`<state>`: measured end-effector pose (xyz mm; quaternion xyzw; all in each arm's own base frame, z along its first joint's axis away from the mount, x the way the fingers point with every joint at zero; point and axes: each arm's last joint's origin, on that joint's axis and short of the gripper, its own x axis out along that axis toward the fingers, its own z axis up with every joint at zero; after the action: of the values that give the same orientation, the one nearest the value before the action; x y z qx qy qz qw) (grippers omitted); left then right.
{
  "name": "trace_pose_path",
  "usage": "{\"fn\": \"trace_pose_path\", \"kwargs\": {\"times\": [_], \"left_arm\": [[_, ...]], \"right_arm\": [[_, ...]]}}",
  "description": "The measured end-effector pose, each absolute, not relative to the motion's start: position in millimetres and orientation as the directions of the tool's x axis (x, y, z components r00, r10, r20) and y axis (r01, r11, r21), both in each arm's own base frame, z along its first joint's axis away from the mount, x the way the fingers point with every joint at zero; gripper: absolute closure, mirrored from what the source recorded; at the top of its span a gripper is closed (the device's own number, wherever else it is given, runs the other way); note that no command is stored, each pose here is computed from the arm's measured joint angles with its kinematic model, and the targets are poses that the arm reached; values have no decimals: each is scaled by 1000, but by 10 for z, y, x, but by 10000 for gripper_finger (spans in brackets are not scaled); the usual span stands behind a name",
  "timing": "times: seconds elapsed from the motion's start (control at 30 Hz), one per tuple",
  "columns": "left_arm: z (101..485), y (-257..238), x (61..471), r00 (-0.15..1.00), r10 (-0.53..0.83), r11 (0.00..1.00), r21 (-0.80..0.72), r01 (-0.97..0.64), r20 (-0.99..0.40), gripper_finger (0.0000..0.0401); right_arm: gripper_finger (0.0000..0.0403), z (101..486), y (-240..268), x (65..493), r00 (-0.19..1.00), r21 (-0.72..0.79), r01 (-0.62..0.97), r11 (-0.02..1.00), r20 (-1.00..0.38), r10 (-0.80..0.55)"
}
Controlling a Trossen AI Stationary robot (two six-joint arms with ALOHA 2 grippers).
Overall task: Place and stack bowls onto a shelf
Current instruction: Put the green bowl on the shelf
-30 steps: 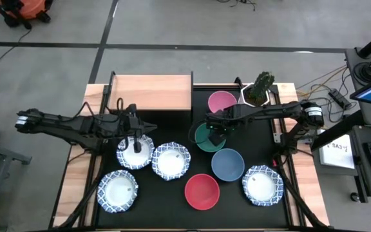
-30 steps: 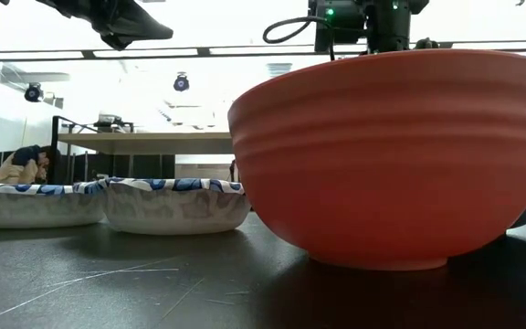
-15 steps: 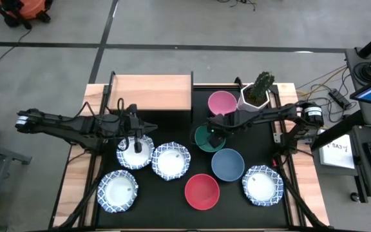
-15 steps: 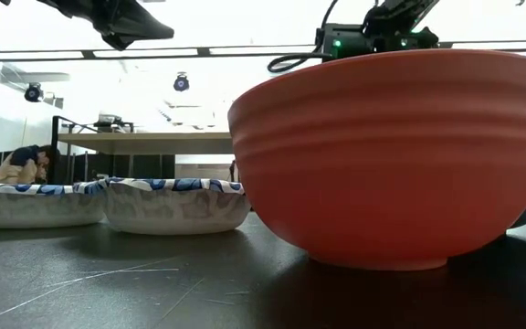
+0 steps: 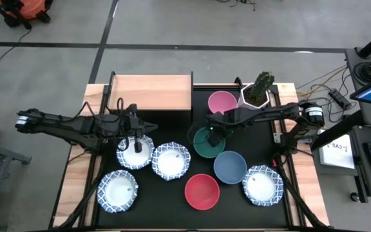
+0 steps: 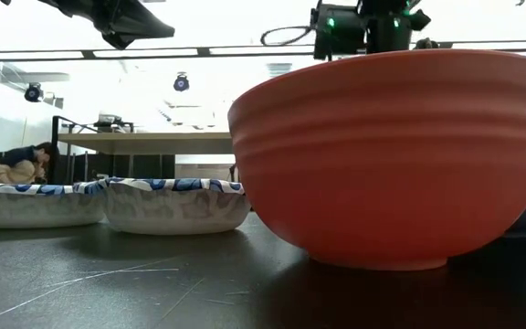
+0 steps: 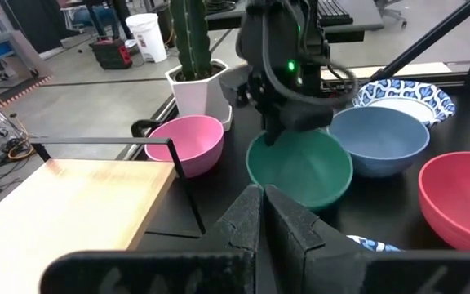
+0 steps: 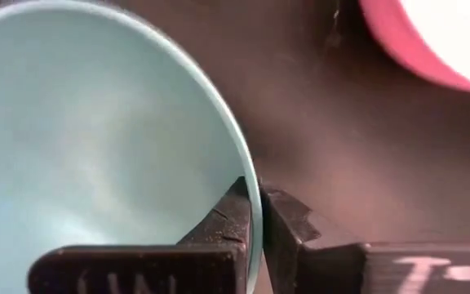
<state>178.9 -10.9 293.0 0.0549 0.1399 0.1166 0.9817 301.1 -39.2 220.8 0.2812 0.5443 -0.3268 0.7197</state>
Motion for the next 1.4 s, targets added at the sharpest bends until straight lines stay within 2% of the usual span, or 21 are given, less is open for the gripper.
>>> {"fn": "trace_pose_path", "kwargs": {"times": [0.13, 0.4, 0.67, 0.77, 1.03, 1.4], "left_arm": [[2941, -110, 1791, 937, 244, 967, 137, -215, -251, 401], [3026, -102, 1727, 951, 243, 968, 115, -224, -191, 401], [3099, -76, 1490, 965, 240, 970, 71, -233, -105, 401], [3114, -61, 1372, 969, 239, 970, 56, -236, -64, 401], [3119, -32, 1120, 971, 238, 971, 29, -239, 24, 401], [3078, -6, 902, 966, 237, 971, 6, -239, 99, 401]], "right_arm": [[394, 2532, -403, 3078, 237, 81, 749, 658, -959, -153], [394, 3206, -377, 3264, 469, 246, 616, 748, -878, -98], [394, 3681, -445, 3481, 737, 316, 447, 837, -660, -144], [394, 3739, -566, 3599, 793, 302, 416, 858, -582, -179], [394, 3581, -1190, 3881, 749, 218, 538, 814, -568, -342], [394, 3336, -1797, 4214, 693, 191, 617, 764, -592, -412]]}}
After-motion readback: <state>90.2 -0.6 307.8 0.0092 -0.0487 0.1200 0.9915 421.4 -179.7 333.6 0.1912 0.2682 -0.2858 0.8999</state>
